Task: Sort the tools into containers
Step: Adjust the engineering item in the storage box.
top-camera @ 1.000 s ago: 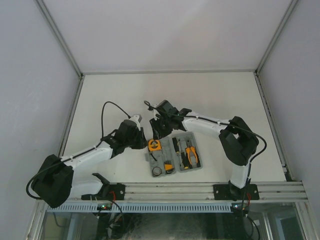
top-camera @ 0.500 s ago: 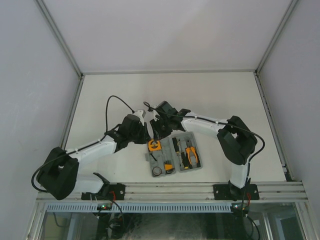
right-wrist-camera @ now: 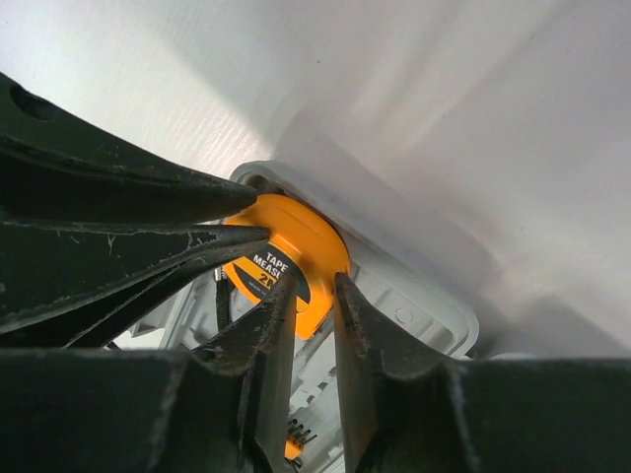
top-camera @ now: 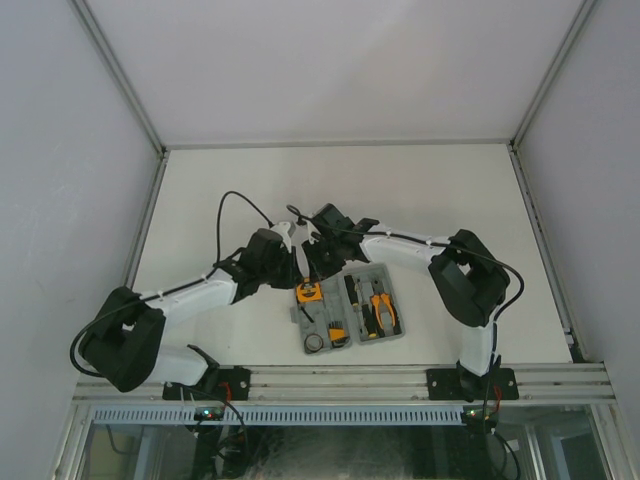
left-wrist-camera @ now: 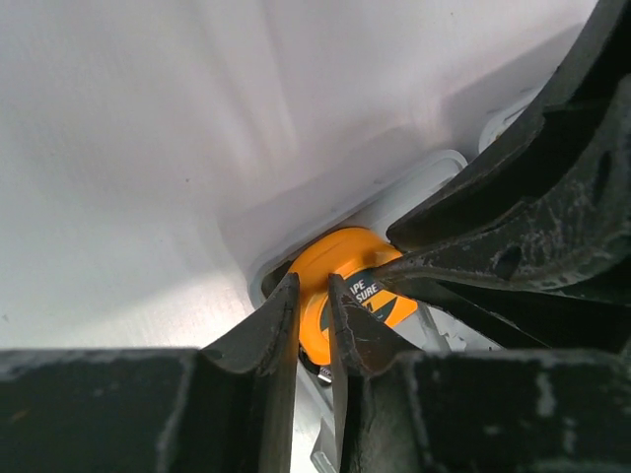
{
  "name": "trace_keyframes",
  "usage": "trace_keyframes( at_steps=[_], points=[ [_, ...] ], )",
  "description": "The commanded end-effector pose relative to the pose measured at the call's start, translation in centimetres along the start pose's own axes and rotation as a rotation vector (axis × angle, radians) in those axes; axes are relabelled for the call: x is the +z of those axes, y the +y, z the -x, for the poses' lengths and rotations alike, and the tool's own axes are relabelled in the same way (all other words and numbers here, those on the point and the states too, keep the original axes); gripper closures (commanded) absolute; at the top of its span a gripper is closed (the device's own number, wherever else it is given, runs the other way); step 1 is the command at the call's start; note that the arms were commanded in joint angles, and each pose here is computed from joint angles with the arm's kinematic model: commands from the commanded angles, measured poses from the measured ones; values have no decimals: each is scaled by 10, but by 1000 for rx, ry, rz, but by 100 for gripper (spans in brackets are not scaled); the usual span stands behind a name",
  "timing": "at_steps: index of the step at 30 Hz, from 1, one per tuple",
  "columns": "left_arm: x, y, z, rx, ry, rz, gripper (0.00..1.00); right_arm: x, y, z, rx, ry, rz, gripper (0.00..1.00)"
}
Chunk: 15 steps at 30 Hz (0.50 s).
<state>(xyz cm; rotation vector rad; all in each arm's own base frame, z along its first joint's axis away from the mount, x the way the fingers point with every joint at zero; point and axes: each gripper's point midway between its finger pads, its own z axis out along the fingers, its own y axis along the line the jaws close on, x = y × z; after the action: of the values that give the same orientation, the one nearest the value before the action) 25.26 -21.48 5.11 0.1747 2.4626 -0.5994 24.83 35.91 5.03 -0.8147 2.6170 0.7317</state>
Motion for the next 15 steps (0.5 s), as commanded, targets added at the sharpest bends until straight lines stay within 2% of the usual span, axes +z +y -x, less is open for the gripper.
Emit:
trace_keyframes(
  at_steps=[1,15],
  points=[
    [2,-12,15,22,-39,-52,80,2,7,8,-9,-18,25,81],
    [8,-5,-9,9,8,-50,91,8,11,0,-3,17,15,82]
  ],
)
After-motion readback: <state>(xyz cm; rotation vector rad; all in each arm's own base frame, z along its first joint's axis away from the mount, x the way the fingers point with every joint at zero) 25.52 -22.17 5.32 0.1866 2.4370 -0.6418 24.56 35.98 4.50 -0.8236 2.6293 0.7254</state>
